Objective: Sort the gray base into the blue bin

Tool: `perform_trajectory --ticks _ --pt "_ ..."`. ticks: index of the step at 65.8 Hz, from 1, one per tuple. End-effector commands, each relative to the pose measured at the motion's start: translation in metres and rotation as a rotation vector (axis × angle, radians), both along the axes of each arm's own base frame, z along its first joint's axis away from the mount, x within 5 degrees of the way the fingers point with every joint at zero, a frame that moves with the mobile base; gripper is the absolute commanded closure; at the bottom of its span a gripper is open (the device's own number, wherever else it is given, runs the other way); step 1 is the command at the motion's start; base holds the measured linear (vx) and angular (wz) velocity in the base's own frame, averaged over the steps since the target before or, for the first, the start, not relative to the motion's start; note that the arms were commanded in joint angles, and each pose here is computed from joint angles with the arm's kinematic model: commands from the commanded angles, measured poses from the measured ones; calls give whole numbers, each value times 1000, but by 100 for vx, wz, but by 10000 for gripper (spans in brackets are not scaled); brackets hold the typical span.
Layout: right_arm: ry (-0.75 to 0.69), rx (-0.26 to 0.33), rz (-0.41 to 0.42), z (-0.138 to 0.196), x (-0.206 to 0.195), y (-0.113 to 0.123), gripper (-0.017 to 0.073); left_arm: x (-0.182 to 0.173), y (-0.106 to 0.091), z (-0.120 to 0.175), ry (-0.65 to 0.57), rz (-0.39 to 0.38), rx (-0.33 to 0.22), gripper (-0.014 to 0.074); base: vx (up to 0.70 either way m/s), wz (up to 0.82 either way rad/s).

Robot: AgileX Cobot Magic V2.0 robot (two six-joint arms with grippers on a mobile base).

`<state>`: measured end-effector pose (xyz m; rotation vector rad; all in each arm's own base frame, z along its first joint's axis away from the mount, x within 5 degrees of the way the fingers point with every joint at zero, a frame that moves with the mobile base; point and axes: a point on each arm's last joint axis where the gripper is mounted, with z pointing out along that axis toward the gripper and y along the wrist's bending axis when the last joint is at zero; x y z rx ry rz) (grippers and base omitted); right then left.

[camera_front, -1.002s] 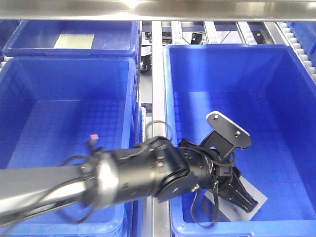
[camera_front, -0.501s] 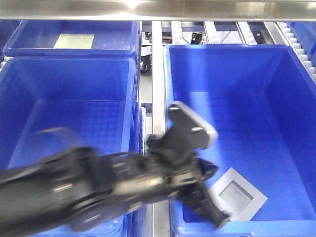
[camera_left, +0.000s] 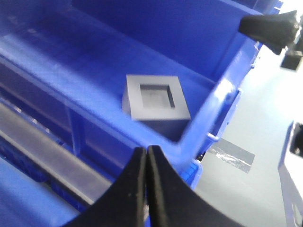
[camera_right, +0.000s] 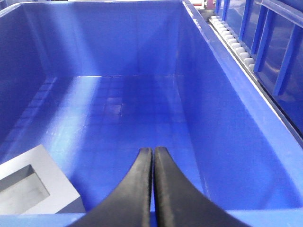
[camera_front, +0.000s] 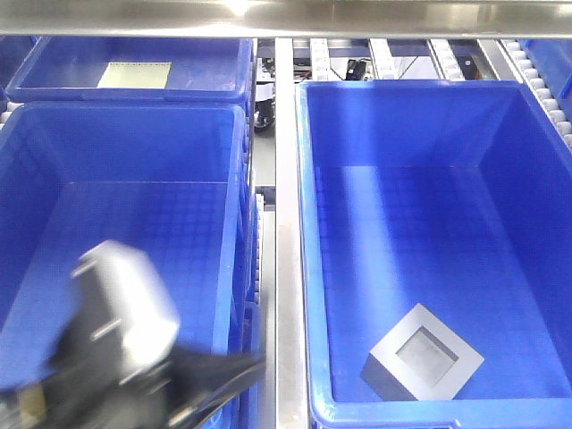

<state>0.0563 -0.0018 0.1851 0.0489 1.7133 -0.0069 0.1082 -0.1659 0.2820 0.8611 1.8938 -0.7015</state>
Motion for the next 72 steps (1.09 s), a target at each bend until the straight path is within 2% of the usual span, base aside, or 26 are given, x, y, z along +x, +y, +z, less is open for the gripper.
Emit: perform_trajectory --ticks 1,10,19,32,72 --pt "-37 -18 1 4 2 0 564 -10 13 10 -63 -8 -126 601 0 0" --pt "-37 -18 1 4 2 0 564 -25 35 5 -102 -11 -201 601 0 0" --pt "-37 -18 1 4 2 0 564 -35 51 1 -129 -12 -245 601 0 0" --pt "-37 -18 1 4 2 0 564 -40 59 4 -157 -13 -289 601 0 0" --pt "-37 -18 1 4 2 0 564 -40 59 4 -159 -14 -291 600 0 0"
